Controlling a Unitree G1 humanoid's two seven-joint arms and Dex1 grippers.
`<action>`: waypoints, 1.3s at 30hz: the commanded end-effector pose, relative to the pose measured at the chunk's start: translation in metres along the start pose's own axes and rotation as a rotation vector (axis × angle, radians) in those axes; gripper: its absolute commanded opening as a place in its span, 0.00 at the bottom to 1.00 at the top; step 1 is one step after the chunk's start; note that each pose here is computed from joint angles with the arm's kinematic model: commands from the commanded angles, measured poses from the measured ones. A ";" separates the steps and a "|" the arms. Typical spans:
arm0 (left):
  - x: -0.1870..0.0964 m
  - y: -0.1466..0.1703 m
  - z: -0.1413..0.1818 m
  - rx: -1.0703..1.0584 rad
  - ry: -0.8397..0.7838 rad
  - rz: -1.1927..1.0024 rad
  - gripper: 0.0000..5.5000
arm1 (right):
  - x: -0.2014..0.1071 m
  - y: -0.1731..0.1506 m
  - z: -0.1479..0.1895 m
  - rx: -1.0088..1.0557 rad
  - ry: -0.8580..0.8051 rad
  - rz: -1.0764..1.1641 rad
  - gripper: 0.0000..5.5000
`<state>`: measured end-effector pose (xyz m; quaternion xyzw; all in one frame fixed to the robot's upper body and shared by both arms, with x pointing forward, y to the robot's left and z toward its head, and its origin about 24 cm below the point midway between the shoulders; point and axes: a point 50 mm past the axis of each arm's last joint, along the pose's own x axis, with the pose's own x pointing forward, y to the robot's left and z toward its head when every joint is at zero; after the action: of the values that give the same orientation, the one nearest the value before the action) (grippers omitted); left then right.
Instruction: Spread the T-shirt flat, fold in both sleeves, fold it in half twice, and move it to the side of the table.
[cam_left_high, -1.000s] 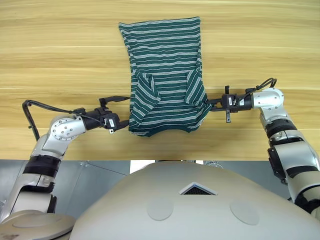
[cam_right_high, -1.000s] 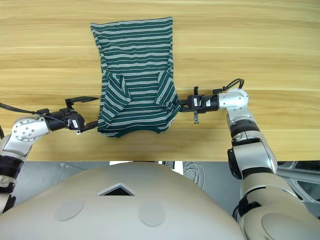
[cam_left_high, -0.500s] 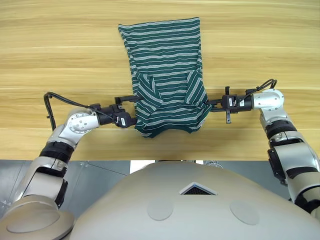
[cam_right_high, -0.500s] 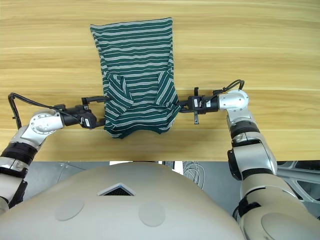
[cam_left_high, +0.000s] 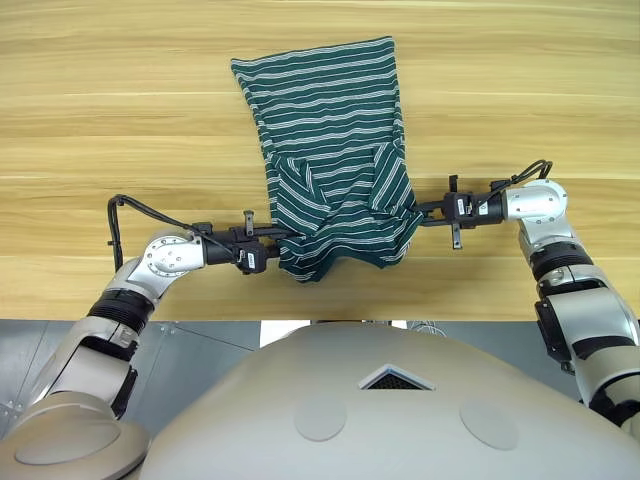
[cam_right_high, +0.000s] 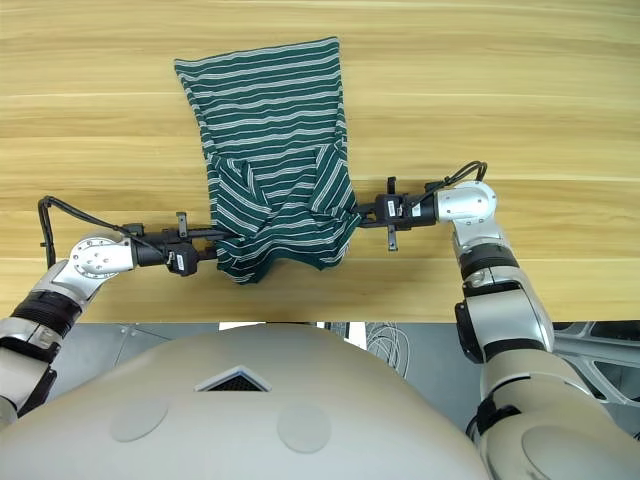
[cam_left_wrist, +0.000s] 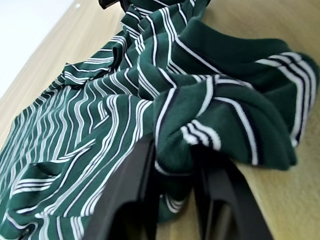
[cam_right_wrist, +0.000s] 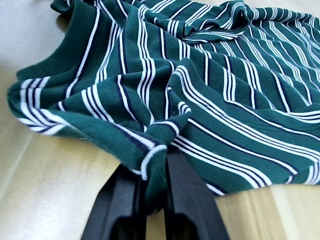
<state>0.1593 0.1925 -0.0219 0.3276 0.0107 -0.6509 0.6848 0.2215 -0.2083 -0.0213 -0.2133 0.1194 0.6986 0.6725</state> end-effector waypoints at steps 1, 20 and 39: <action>-0.016 -0.025 -0.012 -0.126 0.096 -0.147 0.05 | -0.010 0.010 -0.002 0.029 0.011 0.061 0.05; -0.038 0.021 0.062 -0.487 -0.225 0.095 0.00 | -0.044 0.010 0.073 0.059 -0.095 0.287 0.04; -0.001 0.110 -0.041 -0.802 -0.101 0.325 0.00 | -0.016 -0.103 0.047 0.420 0.003 0.007 0.04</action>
<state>0.2688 0.2077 -0.0015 -0.0108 0.1720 -0.5060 0.8451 0.3137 -0.1907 0.0374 -0.0598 0.2644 0.6776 0.6836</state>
